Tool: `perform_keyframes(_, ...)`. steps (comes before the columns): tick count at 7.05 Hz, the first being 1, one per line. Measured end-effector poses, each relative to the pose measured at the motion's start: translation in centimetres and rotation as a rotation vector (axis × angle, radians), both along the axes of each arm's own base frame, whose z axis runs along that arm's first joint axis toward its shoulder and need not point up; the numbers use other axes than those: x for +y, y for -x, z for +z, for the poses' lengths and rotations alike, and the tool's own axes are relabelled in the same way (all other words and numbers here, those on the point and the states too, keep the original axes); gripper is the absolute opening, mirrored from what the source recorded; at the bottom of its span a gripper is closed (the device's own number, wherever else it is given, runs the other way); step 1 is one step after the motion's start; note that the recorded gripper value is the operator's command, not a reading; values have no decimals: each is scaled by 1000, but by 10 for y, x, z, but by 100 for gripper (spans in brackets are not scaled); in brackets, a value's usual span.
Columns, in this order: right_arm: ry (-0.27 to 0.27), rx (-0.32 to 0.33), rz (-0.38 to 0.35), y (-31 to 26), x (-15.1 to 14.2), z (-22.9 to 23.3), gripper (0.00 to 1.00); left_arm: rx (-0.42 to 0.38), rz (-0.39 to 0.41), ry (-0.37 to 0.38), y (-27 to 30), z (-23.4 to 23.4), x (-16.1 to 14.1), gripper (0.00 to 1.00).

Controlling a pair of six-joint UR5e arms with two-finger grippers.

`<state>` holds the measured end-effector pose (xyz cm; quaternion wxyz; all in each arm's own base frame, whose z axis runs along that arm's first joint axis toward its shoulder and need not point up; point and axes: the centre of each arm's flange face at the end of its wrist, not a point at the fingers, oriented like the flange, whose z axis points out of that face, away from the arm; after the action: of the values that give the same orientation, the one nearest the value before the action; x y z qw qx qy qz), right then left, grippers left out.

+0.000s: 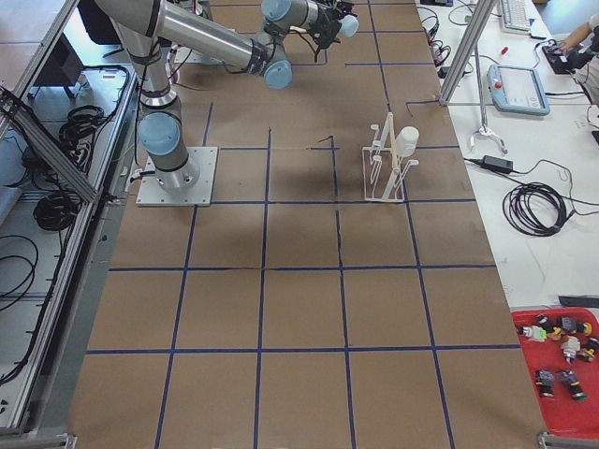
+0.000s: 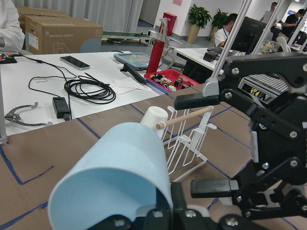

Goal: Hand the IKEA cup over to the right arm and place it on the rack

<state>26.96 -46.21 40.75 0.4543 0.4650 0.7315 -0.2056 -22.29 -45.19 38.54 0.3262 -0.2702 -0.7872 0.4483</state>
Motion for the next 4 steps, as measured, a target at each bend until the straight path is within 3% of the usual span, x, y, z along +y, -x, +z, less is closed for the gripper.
perform_keyframes(4, -21, 8, 40, -23, -9, -10, 99, -1, 1, 1, 0, 0, 0, 2)
